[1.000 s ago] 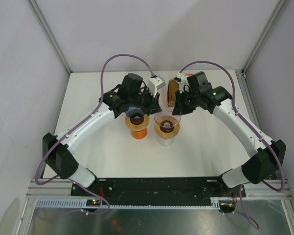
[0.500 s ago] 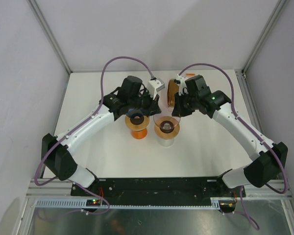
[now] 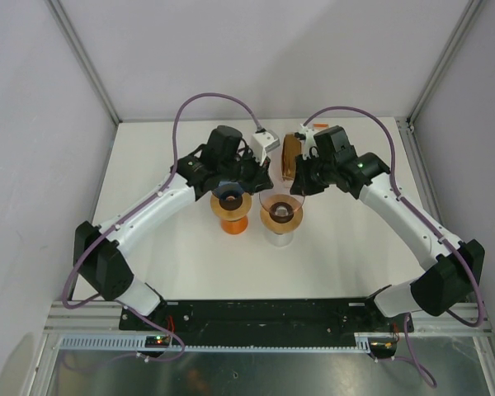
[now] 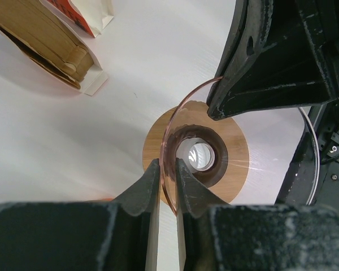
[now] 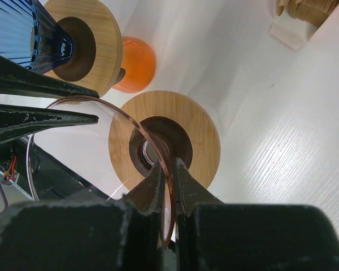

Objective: Place the coffee filter in the dripper

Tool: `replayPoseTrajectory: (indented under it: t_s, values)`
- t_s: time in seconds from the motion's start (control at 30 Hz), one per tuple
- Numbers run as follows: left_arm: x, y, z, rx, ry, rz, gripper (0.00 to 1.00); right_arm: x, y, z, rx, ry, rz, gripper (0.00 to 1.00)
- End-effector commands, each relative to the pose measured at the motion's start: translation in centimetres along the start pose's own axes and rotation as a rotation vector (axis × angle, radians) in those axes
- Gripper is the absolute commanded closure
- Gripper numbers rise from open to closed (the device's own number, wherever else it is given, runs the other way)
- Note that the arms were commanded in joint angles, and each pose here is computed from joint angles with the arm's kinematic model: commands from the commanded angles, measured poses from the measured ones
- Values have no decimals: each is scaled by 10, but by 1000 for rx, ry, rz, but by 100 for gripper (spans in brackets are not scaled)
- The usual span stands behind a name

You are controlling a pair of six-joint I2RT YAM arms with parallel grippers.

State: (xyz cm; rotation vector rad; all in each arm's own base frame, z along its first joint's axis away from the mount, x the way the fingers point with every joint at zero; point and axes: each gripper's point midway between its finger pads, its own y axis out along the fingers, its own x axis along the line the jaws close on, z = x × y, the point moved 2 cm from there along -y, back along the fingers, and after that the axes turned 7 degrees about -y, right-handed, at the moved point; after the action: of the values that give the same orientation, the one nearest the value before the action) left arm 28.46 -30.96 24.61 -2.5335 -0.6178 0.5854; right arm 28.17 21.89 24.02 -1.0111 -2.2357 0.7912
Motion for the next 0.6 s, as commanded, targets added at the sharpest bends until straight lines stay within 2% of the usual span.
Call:
replayPoseTrajectory:
  t_s: [0.0,0.1,0.2,0.27,0.43,0.57]
  values:
    - [6,14,77,287,-60,19,100,-12,24,23,81,-70,24,100]
    - [1,10,64,252,-53,30,98,-9,23,20,69,-66,8,100]
    - [-6,6,49,216,-55,50,85,-7,22,18,55,-61,1,97]
    - [-11,2,40,193,-59,65,78,-6,21,15,43,-61,5,92]
    - [-13,-6,21,143,-38,52,71,-5,15,9,8,-66,9,82]
    - [-17,-9,9,116,-31,58,61,-4,9,3,-21,-67,16,73]
